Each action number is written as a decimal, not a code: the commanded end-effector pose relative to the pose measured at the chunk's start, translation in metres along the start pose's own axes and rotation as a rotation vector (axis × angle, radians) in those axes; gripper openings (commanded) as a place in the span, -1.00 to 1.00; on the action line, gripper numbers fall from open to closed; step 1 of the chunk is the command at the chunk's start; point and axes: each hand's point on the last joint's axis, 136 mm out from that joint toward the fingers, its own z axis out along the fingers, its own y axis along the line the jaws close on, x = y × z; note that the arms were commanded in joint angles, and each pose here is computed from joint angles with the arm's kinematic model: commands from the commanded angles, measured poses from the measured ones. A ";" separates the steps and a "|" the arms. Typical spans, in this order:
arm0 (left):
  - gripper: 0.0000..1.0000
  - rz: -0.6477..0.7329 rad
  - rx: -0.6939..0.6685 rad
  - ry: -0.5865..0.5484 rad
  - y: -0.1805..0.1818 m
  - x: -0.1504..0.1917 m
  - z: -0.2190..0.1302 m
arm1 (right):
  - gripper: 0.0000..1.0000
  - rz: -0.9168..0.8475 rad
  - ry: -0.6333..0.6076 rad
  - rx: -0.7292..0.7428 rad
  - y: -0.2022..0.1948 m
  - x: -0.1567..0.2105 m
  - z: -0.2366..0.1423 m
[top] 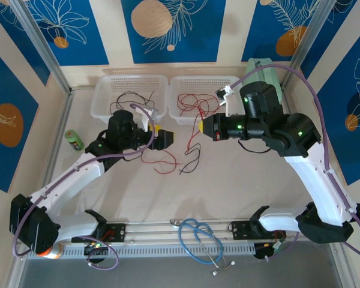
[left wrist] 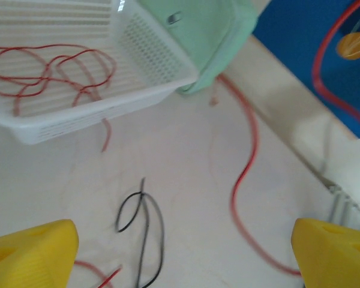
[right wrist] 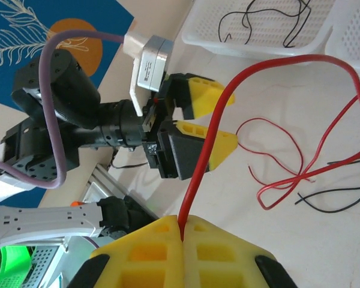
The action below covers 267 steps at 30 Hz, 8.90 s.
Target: Untangle the cables
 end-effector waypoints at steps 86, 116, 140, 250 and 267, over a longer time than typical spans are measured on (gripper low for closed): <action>-0.49 -0.256 0.304 0.177 -0.027 0.023 0.100 | -1.00 -0.094 0.004 -0.208 0.043 -0.007 0.012; -1.00 -0.280 -0.421 -0.057 0.140 -0.006 0.008 | -1.00 -0.092 -0.435 0.086 -0.006 -0.005 -0.137; -1.00 -0.113 -0.172 -0.215 0.101 -0.160 0.097 | -1.00 0.124 -0.410 0.510 -0.176 -0.092 -0.056; -0.16 -0.628 -1.082 0.463 0.145 0.217 0.006 | -0.34 0.103 0.091 0.282 -0.176 0.094 0.127; -0.72 -0.585 -1.125 0.549 0.156 0.245 0.026 | -0.38 0.108 0.055 0.267 -0.176 0.091 0.114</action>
